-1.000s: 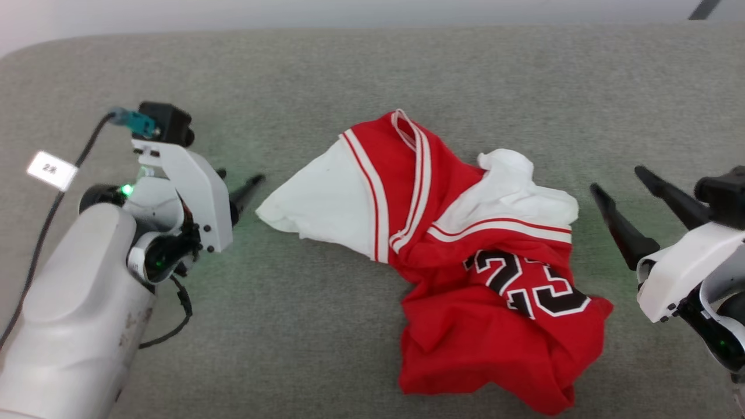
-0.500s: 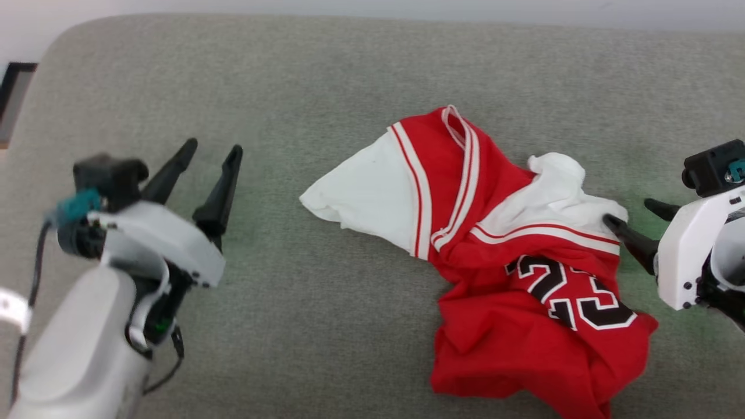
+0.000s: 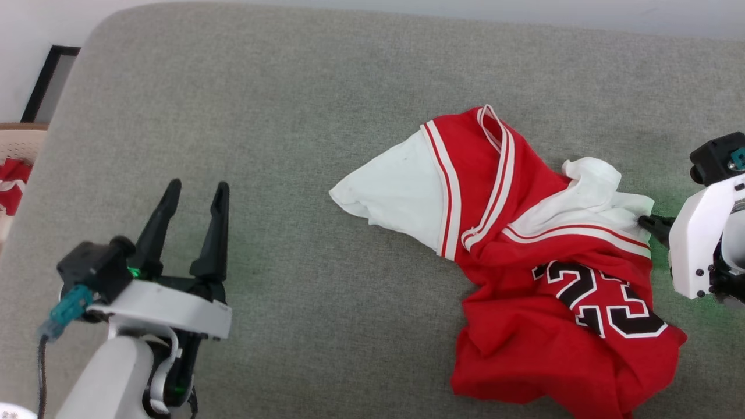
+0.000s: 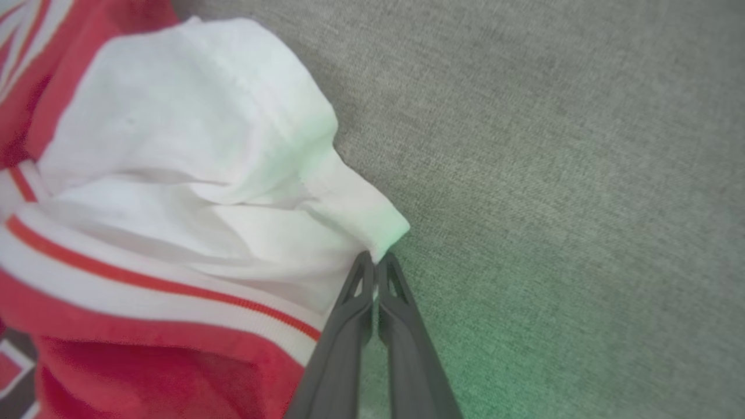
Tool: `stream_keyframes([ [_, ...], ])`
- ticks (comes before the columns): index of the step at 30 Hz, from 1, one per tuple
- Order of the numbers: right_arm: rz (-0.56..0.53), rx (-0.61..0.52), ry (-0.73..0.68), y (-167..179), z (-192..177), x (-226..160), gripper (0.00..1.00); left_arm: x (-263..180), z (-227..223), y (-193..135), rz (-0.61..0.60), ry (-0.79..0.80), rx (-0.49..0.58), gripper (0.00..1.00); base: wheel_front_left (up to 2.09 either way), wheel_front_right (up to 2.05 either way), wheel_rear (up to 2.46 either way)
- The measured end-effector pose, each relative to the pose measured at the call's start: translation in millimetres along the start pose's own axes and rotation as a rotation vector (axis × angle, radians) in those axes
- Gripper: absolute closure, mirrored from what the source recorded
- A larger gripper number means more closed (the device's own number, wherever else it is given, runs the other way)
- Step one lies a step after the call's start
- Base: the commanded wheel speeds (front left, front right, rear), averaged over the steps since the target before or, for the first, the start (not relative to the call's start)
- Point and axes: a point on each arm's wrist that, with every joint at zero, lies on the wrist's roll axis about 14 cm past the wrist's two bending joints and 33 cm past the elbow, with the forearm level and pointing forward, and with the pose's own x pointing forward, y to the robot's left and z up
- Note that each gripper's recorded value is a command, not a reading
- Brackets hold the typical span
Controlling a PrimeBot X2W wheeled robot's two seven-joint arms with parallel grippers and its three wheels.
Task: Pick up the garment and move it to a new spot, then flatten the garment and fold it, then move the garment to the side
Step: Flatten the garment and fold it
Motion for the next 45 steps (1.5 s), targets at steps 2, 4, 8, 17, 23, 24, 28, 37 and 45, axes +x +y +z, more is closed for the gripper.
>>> stream_keyframes([
  [2, 0.004, 0.005, -0.009, -0.1, 3.1, -1.9, 1.0, -3.9, 0.8, 1.2, 0.011, -0.007, -0.005, 0.0, 0.0, 0.0, 0.0],
  [4, -0.003, 0.003, -0.026, -3.2, 7.9, -5.8, 1.0, -6.3, 2.7, 2.0, 0.017, -0.016, -0.006, 0.0, 0.0, 0.0, 0.0],
  [8, -0.014, 0.009, -0.085, -9.5, 23.2, -16.0, 1.0, -7.9, 6.8, 1.4, 0.02, -0.038, -0.009, 0.0, 0.0, 0.0, 0.0],
  [17, -0.103, 0.039, -0.2, -43.9, 47.5, -38.5, 1.0, -9.6, 7.0, -3.3, 0.002, -0.048, -0.007, 0.0, 0.0, 0.0, 0.0],
  [23, -0.214, 0.082, -0.222, -82.6, 49.0, -48.9, 1.0, -12.2, 4.8, -4.9, -0.003, -0.045, -0.007, 0.0, 0.0, 0.0, 0.0],
  [24, -0.238, 0.091, -0.215, -90.5, 45.2, -49.2, 1.0, -12.8, 4.1, -5.2, -0.005, -0.043, -0.006, 0.0, 0.0, 0.0, 0.0],
  [28, -0.303, 0.132, -0.179, -111.1, 29.6, -46.7, 1.0, -15.3, 2.7, -4.4, -0.003, -0.038, 0.0, 0.0, 0.0, 0.0, 0.0],
  [37, -0.467, 0.215, -0.065, -153.1, -19.1, -50.3, 1.0, -20.0, 1.6, -3.5, 0.0, -0.033, 0.008, 0.0, 0.0, 0.0, 0.0],
  [45, -0.496, 0.261, -0.042, -154.0, -34.9, -48.1, 1.0, -19.8, 2.0, -4.3, -0.005, -0.034, 0.016, 0.0, 0.0, 0.0, 0.0],
])
